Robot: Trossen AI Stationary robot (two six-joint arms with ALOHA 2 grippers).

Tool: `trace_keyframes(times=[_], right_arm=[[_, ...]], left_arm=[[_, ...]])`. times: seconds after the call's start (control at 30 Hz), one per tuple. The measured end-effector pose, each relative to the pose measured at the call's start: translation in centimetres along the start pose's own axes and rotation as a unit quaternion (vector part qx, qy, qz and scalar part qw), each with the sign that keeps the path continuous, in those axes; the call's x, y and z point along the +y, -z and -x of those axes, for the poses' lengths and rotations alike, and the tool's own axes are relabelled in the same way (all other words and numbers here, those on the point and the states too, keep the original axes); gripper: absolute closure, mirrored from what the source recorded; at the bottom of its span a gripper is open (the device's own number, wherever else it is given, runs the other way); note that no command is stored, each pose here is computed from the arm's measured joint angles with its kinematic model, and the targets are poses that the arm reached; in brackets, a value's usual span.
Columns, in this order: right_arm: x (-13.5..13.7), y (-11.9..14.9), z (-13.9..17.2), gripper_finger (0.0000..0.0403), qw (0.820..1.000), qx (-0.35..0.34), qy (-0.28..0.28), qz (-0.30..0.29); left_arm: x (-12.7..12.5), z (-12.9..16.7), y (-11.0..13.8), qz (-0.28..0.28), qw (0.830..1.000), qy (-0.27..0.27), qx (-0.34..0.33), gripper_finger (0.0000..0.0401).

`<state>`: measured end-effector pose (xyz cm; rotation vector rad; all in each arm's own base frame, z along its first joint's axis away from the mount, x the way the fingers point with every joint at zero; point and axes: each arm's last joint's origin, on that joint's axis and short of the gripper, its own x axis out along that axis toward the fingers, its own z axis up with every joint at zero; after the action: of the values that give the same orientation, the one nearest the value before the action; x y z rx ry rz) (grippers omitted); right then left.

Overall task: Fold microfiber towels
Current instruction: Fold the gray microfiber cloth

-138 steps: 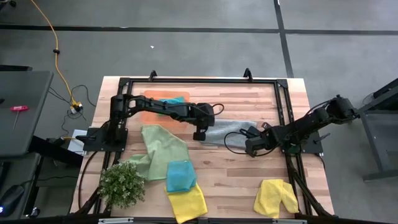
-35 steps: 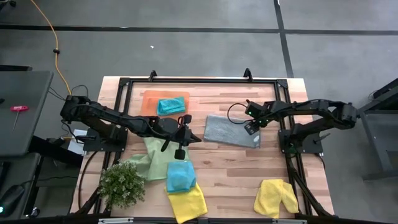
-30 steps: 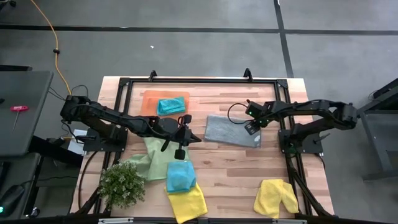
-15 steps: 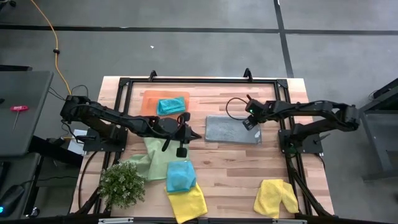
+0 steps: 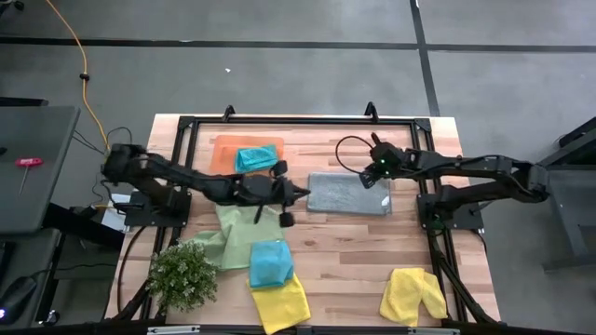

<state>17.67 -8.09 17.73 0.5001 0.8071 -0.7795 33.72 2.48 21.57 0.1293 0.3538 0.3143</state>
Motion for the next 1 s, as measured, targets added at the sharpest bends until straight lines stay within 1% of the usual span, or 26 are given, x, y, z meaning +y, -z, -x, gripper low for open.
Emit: trace_keyframes(times=[0.07, 0.13, 0.2, 0.27, 0.33, 0.4, 0.47, 0.6, 0.67, 0.73, 0.8, 0.9, 0.97, 1.0], right_arm=[[0.3, -0.4, 0.4, 0.0261, 0.999, -0.027, -0.017, 0.002], [0.7, -0.7, 0.9, 0.0261, 0.998, -0.053, -0.032, 0.010], [1.0, -1.1, 1.2, 0.0260, 0.996, -0.081, -0.041, 0.017], [1.3, -1.3, 1.5, 0.0260, 0.994, -0.098, -0.047, 0.031], [1.6, -1.4, 1.6, 0.0260, 0.991, -0.110, -0.056, 0.043], [1.9, -1.5, 1.7, 0.0260, 0.990, -0.124, -0.053, 0.051], [2.2, -1.5, 1.9, 0.0260, 0.987, -0.138, -0.050, 0.057], [2.8, -1.6, 2.1, 0.0260, 0.983, -0.158, -0.058, 0.075], [3.0, -1.5, 2.2, 0.0260, 0.982, -0.159, -0.062, 0.079], [3.2, -1.5, 2.2, 0.0260, 0.982, -0.160, -0.063, 0.081], [3.3, -1.4, 2.3, 0.0260, 0.981, -0.162, -0.061, 0.083], [3.3, -1.4, 2.3, 0.0260, 0.981, -0.166, -0.058, 0.082], [3.3, -1.4, 2.3, 0.0260, 0.981, -0.167, -0.058, 0.082], [3.4, -1.5, 2.3, 0.0260, 0.981, -0.167, -0.058, 0.082]], left_arm=[[0.8, -2.2, 1.0, 0.002, 1.000, -0.006, 0.028, 0.0400], [1.7, -4.4, 1.8, 0.000, 0.996, -0.018, 0.082, 0.0394], [2.5, -5.9, 1.8, -0.008, 0.989, -0.024, 0.146, 0.0381], [3.2, -7.1, 1.2, -0.026, 0.979, -0.027, 0.200, 0.0363], [3.8, -7.6, 0.8, -0.047, 0.966, -0.023, 0.252, 0.0340], [4.5, -8.1, 0.1, -0.058, 0.959, -0.017, 0.276, 0.0314], [5.4, -8.2, -0.2, -0.054, 0.951, 0.004, 0.304, 0.0287], [7.1, -8.6, -0.1, -0.014, 0.949, 0.060, 0.311, 0.0234], [7.8, -8.7, -0.2, -0.005, 0.951, 0.061, 0.304, 0.0214], [8.4, -8.7, -0.1, 0.003, 0.951, 0.052, 0.305, 0.0197], [9.0, -8.8, 0.0, 0.008, 0.951, 0.046, 0.306, 0.0187], [9.6, -8.9, 0.1, 0.019, 0.953, 0.047, 0.298, 0.0182], [9.6, -9.5, 0.4, 0.026, 0.956, 0.047, 0.290, 0.0181], [9.5, -9.8, 0.9, 0.027, 0.954, 0.051, 0.295, 0.0181]])
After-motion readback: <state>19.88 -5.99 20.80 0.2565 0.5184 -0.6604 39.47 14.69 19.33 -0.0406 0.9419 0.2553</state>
